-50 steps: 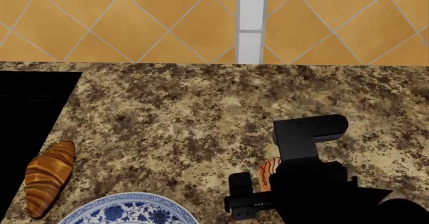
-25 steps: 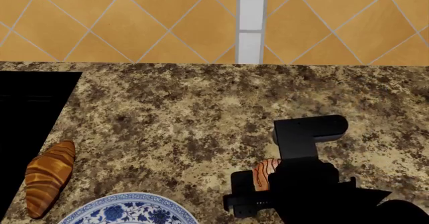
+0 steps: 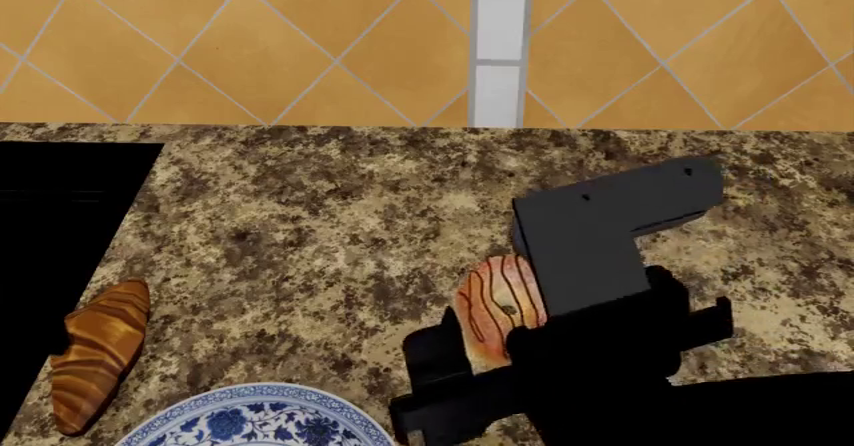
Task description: Place the pastries on the plates.
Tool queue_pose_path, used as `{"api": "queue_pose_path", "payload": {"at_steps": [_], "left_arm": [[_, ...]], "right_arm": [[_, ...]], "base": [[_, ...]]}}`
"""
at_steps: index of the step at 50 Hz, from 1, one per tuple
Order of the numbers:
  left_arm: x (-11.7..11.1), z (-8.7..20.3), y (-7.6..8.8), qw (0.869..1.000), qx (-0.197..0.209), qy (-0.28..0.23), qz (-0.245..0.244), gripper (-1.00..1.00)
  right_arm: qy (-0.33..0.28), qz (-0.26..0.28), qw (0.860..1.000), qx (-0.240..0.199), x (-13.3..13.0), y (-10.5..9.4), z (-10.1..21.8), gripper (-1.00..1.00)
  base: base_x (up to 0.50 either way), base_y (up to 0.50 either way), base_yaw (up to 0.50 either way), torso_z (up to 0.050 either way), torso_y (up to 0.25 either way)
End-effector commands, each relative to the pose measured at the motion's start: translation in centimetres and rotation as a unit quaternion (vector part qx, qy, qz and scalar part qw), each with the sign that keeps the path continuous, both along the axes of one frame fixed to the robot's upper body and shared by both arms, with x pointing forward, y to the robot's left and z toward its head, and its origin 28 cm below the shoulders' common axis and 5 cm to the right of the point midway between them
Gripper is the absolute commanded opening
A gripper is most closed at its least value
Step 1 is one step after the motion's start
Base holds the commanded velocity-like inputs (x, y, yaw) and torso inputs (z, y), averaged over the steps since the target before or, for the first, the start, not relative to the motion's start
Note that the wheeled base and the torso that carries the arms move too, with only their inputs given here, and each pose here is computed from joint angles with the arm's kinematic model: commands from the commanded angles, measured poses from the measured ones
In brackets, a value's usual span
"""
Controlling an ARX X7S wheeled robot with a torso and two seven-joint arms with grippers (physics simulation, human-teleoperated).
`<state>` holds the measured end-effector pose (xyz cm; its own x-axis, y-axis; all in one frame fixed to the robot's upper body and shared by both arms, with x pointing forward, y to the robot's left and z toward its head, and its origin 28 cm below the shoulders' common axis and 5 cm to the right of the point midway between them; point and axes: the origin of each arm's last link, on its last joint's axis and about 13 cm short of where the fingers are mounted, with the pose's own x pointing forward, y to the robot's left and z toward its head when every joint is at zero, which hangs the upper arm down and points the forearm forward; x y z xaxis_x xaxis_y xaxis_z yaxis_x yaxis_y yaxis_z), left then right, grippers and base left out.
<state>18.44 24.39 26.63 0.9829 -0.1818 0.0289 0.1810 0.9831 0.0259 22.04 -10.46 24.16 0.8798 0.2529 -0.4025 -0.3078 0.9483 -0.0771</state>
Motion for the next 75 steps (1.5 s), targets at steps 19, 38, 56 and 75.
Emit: {"api": "queue_pose_path", "payload": {"at_steps": [19,38,56,75], "left_arm": [[2.4,-0.6,-0.2,0.999,-0.041,-0.029,0.009,1.0],[1.5,-0.6,0.4,0.999,-0.042,-0.023,0.012,1.0],[1.0,-0.3,0.4,0.999,-0.04,-0.019,0.01,1.0],[1.0,-0.4,0.3,0.999,-0.042,-0.015,0.009,1.0]], "right_arm": [[-0.007,0.233,0.972,0.009,-2.8,5.0,0.5,-1.0],[0.012,0.24,0.971,0.014,-0.4,7.1,-1.7,-1.0],[0.054,0.27,0.961,0.026,-1.3,8.5,-4.0,-1.0],[0.08,0.274,0.958,0.024,-0.7,9.1,-5.6,-1.0]], "base": [[0.0,0.0,0.0,0.0,0.0],[0.0,0.0,0.0,0.0,0.0],[0.0,0.0,0.0,0.0,0.0],[0.0,0.0,0.0,0.0,0.0]]}}
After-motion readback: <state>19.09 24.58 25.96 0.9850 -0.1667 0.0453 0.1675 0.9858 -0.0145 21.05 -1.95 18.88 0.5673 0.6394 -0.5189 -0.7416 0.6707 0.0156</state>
